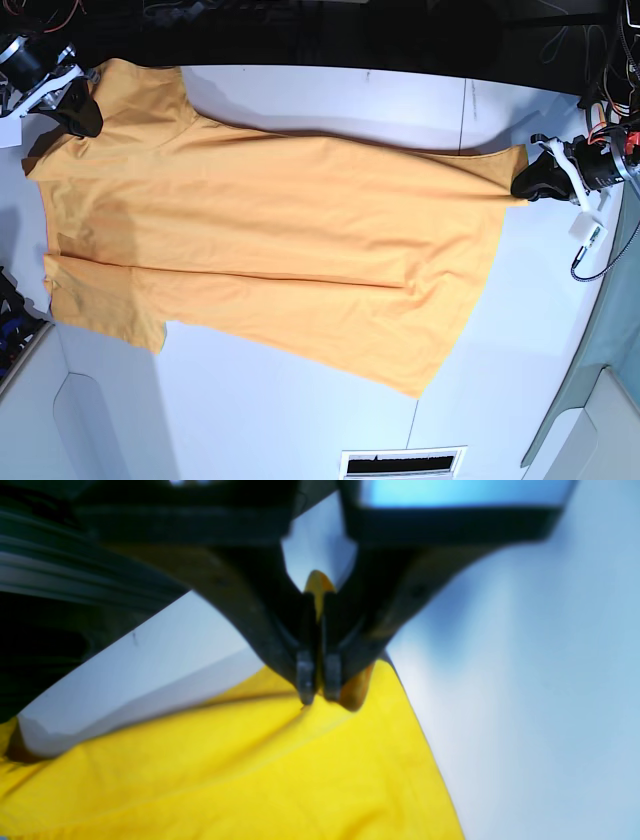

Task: Layout the t-shirt on the table in an organized manner, then fold the t-shirt properly
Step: 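Regrasp the shirt with the right gripper and pull it taut, then hold both shirt ends and lift them, folding the shirt lengthwise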

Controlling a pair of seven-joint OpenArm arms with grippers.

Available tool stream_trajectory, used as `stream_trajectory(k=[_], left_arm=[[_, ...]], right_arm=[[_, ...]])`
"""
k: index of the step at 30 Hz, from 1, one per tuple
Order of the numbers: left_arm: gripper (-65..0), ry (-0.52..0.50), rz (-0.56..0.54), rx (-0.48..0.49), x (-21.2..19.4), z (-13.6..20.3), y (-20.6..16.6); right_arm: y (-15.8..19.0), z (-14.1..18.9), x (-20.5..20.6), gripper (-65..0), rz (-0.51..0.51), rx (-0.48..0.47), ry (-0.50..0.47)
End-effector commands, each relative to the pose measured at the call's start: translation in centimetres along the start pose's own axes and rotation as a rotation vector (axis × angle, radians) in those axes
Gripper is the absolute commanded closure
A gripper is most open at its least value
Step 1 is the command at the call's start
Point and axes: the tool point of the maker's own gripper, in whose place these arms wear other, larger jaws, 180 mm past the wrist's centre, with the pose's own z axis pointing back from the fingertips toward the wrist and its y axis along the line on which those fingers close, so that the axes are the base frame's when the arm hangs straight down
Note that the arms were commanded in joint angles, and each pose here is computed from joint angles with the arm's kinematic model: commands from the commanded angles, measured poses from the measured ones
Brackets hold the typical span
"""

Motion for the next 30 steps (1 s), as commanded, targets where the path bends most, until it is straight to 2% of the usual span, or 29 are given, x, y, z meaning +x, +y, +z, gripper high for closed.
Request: stream_trajectory(k=[1,6,9,14,18,24,30], left_arm=[[0.0,-0.051,-0.026,0.004,1.8,0.7,0.3],[0.0,-0.119,-0.059,0.037,3.0,0.8,0.8],[0.0,-0.108,-0.099,0.076,2.9,0.7,1.5],[0.0,-0.105,-0.117,0.107,3.3,0.5,2.3],[0.0,-0.121,-0.104,0.13,3.5,0.0,3.2],[0.0,-0.178,-0.098,0.138,3.8,-0.8,3.1],[0.0,-0.212,-0.113,0.142,5.4,-1.7,2.7]], right_arm=[[0.3,0.4,1.6,0.0,0.028,0.012,-0.054],[0.3,-0.8,4.7,0.0,0.061,0.01,-0.124],[-0.3,-1.8,6.7,0.0,0.071,-0.004,-0.168],[-1.4,-4.2,9.2,0.0,0.006,0.014,-0.219],[-3.1,-6.3,10.0,0.0,-0.054,0.001,-0.231],[-5.1,-9.0,10.8,0.0,-0.091,-0.042,-0.224],[-5.8,-9.8,10.6,0.0,-0.095,-0.064,-0.214]])
